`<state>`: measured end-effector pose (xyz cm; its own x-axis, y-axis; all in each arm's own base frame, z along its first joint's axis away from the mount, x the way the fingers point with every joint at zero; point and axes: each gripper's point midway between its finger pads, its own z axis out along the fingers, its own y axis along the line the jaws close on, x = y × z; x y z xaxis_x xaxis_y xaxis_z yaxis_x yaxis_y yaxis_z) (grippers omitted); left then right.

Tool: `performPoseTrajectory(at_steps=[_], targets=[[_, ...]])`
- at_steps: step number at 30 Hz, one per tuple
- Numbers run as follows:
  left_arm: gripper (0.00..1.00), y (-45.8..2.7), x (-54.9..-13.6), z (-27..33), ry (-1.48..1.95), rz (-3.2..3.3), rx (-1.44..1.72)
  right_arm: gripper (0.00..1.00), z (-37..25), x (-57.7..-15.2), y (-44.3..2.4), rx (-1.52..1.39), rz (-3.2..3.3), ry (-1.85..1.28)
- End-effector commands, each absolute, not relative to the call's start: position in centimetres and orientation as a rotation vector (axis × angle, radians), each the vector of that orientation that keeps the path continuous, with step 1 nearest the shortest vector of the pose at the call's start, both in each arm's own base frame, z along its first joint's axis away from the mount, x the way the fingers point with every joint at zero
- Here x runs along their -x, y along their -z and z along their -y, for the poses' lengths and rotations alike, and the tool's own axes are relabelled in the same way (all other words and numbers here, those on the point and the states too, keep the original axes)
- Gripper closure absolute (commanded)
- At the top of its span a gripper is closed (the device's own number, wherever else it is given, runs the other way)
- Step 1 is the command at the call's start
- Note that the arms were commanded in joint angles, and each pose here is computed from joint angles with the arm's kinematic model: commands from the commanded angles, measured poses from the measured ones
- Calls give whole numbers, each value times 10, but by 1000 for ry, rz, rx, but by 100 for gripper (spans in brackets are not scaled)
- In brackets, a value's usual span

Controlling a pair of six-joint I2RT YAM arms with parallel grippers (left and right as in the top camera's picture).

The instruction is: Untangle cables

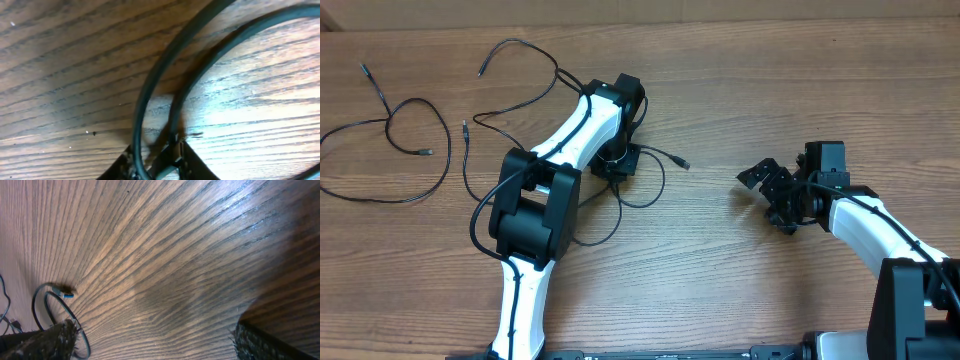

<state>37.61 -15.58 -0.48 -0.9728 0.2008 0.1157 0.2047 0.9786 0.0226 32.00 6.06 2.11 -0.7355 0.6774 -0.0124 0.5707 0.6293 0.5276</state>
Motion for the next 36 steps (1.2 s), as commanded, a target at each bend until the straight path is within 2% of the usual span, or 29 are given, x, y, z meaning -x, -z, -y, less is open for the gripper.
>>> performPoseTrajectory(at_steps=[1,9,13,36], targets=[[84,65,-344,143,140,2852,320,0,-55,-313,-12,-1053,-2661,-686],[88,65,-344,144,130,2853,319,0,-55,-313,-12,-1053,-2661,-686],[94,65,-345,144,128,2856,319,0,-55,-313,-12,-1054,-2661,-686],[96,61,-348,151,82,2861,314,0,-55,-313,-12,-1053,-2661,-686]])
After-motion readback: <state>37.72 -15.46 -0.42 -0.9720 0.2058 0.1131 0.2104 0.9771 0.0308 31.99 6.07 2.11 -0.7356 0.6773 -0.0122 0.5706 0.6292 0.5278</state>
